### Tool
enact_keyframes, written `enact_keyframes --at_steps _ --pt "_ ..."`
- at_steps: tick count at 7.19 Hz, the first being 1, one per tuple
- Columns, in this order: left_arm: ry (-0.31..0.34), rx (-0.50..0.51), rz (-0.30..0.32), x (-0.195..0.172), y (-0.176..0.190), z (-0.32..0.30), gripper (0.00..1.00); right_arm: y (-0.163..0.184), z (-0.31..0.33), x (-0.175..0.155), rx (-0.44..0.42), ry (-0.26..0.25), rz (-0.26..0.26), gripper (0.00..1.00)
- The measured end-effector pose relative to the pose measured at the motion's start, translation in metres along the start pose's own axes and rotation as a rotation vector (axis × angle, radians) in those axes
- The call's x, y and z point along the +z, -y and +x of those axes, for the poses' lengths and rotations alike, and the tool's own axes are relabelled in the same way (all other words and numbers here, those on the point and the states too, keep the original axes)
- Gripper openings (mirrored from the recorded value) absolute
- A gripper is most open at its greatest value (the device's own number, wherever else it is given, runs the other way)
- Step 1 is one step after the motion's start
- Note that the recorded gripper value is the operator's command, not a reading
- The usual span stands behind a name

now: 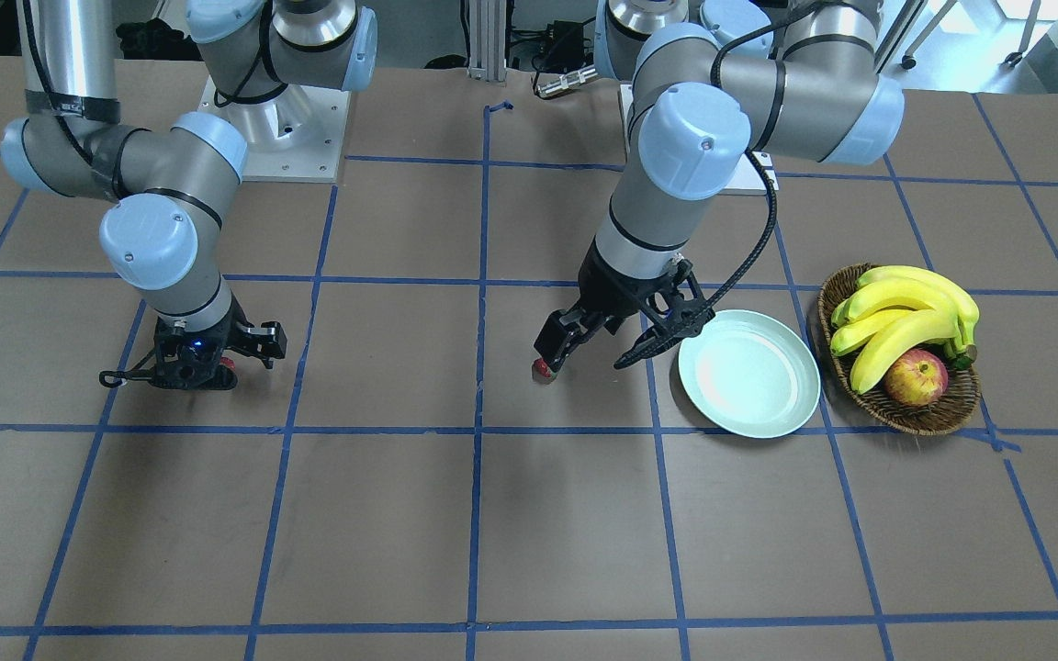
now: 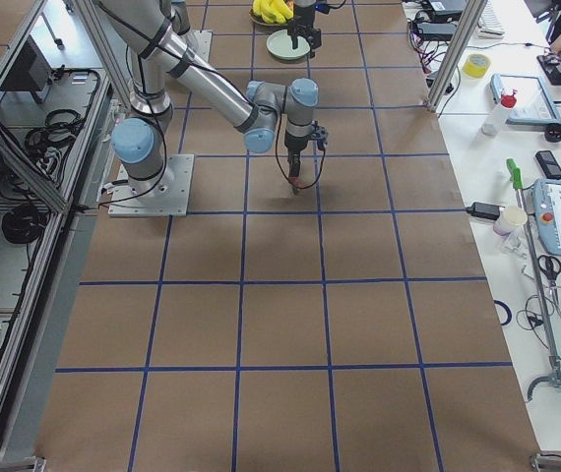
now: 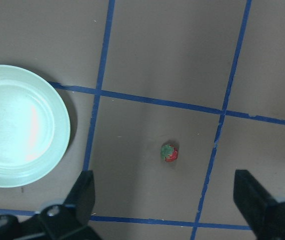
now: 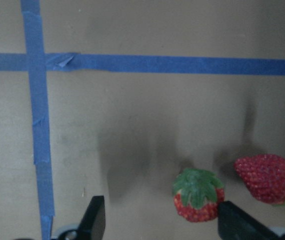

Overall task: Collect all strawberries into plate
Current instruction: 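Move right gripper over the strawberry pair while left gripper reaches the released strawberry, then grasp the strawberry with left gripper while right gripper grasps one of the pair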

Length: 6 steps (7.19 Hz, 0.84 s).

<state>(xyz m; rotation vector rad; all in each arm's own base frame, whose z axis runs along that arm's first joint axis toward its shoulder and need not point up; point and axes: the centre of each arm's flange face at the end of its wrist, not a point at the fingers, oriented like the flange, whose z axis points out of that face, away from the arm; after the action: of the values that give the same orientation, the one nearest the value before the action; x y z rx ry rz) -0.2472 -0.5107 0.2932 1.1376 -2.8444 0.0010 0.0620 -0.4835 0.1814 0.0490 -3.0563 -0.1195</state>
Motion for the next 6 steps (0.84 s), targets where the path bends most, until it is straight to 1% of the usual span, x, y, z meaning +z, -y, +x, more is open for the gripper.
enact_keyframes --at_steps 1,2,4,5,6 --pt "0.059 -0.009 0.036 0.019 -0.010 0.001 1.00 0.001 0.001 -0.001 -0.004 -0.002 0.005 0.83" --pt "0.097 -0.008 0.062 0.036 -0.021 0.002 1.00 0.002 0.002 -0.002 -0.008 -0.008 0.008 0.83" --pt "0.122 -0.016 0.065 0.063 -0.031 0.003 1.00 0.004 0.004 -0.005 -0.020 -0.020 0.012 0.82" --pt "0.141 -0.039 0.058 0.082 -0.035 -0.002 0.97 0.004 0.005 -0.004 -0.023 -0.021 0.012 0.81" --pt "0.143 -0.052 0.060 0.096 -0.038 -0.007 0.90 0.005 0.010 -0.003 -0.020 -0.019 0.010 0.78"
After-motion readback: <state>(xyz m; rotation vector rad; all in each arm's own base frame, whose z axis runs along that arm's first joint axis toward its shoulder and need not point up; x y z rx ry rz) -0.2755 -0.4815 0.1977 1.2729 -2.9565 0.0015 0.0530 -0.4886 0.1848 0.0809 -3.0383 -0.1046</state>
